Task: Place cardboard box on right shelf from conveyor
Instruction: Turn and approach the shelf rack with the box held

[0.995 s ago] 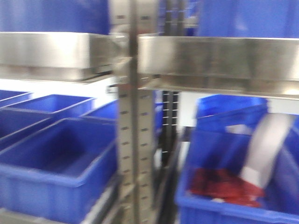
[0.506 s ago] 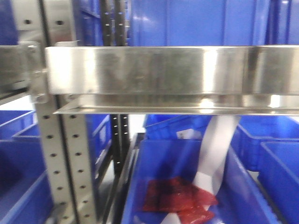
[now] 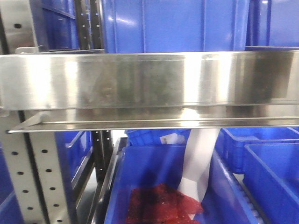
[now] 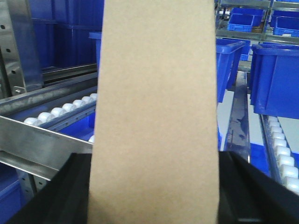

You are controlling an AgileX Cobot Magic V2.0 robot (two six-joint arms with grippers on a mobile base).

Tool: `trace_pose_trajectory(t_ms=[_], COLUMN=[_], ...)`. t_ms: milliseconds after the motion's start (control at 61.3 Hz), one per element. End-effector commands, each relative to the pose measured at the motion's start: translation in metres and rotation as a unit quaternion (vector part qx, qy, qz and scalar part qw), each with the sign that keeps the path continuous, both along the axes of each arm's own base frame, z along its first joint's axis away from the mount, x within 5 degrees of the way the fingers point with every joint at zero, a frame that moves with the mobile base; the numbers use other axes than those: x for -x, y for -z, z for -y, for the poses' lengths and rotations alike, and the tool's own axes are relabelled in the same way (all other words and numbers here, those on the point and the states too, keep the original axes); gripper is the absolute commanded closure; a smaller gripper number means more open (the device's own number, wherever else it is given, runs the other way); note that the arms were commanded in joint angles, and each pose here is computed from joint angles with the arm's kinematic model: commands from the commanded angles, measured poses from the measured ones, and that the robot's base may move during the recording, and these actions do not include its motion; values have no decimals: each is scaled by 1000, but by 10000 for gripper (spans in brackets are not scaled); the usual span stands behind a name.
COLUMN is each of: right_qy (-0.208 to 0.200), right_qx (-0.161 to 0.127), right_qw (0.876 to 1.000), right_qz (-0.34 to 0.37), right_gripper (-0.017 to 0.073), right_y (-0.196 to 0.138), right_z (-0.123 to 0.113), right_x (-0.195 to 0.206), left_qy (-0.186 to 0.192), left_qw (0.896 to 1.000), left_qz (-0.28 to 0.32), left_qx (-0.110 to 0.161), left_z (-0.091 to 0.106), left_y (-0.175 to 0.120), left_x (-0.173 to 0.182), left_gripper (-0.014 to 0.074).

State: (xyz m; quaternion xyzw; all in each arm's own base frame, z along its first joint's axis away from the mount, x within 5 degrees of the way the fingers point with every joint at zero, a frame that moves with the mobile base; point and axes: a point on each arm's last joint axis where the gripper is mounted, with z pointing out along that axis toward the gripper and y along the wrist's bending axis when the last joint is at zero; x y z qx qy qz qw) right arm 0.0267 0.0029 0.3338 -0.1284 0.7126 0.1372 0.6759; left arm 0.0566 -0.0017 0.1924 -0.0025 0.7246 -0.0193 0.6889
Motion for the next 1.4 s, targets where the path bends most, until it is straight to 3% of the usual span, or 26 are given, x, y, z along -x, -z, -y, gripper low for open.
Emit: trace_pose_trajectory(t_ms=[0, 1174, 1386], right_qy=[-2, -3, -11], right_qx=[-10, -11, -16], right_qw=[998, 998, 997], right_qz=[58, 57, 77], right_gripper=[387, 387, 387], right_y=[-17, -17, -29], right_z=[0, 0, -6], right_x=[1, 1, -6], left_qy=[-4, -4, -4], left_qw=[999, 999, 999], left_qz=[45, 45, 45], left_qx=[4, 4, 4], left_z=[-1, -1, -1], left_y=[-5, -5, -5], left_x=[1, 1, 1], left_gripper=[709, 710, 710])
